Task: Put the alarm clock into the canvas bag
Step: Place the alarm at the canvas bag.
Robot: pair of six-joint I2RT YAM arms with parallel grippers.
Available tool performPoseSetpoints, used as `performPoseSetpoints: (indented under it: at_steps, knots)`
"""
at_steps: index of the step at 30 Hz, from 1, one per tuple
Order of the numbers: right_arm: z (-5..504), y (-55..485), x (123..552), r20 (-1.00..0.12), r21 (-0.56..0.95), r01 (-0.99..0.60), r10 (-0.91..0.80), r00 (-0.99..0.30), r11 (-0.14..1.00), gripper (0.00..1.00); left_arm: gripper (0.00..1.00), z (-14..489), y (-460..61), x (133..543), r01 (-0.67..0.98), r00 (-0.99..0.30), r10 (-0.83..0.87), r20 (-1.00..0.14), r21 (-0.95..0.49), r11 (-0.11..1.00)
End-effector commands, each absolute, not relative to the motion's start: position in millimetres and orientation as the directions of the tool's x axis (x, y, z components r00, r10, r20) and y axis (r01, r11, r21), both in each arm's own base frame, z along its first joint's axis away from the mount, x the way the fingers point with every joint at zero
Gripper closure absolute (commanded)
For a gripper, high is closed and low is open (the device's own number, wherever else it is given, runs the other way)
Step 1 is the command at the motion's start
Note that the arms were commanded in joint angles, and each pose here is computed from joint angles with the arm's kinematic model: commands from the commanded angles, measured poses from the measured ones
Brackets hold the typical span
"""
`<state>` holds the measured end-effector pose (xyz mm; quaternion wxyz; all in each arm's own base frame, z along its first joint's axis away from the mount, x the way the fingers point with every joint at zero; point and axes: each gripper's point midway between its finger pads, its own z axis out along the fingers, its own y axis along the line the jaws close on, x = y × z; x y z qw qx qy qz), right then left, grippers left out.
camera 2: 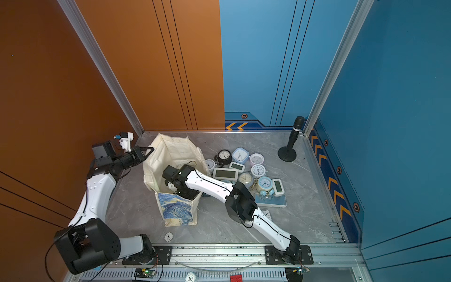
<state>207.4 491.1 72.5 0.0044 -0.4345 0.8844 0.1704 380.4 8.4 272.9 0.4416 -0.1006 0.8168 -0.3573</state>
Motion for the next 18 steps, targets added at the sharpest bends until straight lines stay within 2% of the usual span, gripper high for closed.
performPoseSetpoints:
  at_steps: [1, 18]
  knots:
    - [123, 490, 211, -0.246, 0.273, -0.786, -0.75, -0.615, 0.555, 0.12, 1.0, 272, 5, 378, 0.163, -0.595, -0.477, -0.647, -0.678, 0.717]
    - [229, 477, 235, -0.467, 0.234, -0.77, -0.626, -0.624, 0.593, 0.11, 1.0, 271, 7, 378, 0.158, -0.595, -0.479, -0.646, -0.678, 0.718]
